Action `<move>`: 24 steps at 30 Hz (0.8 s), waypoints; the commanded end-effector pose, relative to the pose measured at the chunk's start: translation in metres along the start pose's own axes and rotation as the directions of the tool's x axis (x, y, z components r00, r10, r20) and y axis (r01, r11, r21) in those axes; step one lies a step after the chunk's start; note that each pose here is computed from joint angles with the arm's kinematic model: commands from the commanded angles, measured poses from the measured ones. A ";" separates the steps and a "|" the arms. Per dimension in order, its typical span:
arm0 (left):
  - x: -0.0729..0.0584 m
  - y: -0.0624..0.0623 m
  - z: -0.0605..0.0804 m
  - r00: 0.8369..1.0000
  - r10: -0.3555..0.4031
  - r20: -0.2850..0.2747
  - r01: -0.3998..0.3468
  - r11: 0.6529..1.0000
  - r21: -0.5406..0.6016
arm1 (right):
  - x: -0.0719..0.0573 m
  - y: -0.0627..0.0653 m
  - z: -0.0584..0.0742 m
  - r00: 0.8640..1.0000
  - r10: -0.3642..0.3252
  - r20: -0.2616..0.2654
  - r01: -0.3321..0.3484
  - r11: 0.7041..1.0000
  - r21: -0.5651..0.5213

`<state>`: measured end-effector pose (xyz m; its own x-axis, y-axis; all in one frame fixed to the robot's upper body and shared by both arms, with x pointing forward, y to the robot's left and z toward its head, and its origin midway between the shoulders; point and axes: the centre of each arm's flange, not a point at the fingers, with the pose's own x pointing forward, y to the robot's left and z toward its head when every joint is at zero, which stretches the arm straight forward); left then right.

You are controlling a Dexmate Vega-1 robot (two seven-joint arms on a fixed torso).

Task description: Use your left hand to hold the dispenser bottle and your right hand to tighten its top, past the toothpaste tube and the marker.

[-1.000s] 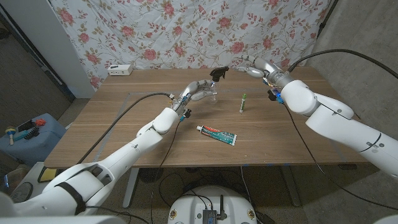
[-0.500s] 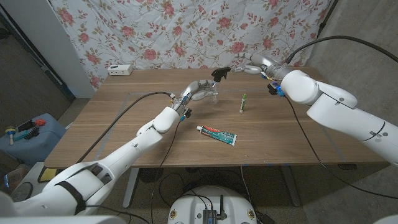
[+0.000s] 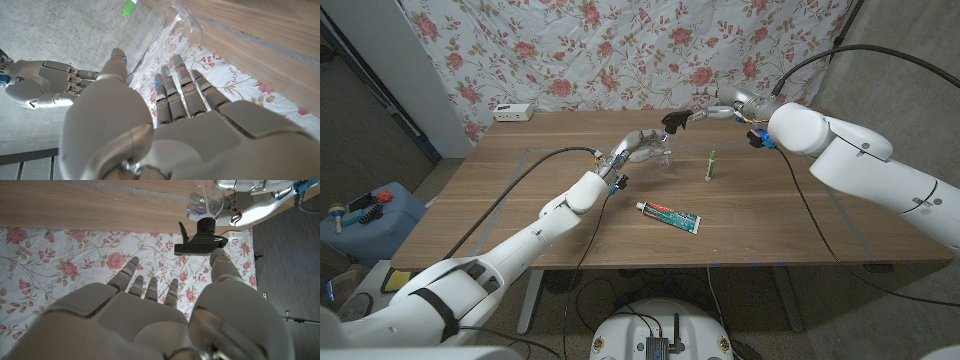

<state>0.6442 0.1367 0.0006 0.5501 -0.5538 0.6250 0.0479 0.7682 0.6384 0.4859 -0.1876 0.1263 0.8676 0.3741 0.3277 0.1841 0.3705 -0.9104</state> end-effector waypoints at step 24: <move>0.007 -0.014 -0.008 0.999 -0.039 0.013 0.039 0.998 0.055 | 0.023 0.003 0.025 0.992 0.093 -0.091 -0.105 0.985 -0.139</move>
<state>0.6523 0.1296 -0.0068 0.5447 -0.5786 0.6071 0.0324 0.7379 0.6742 0.4876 -0.1632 0.1319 0.9104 0.3397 0.2360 0.1568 0.2445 -0.9569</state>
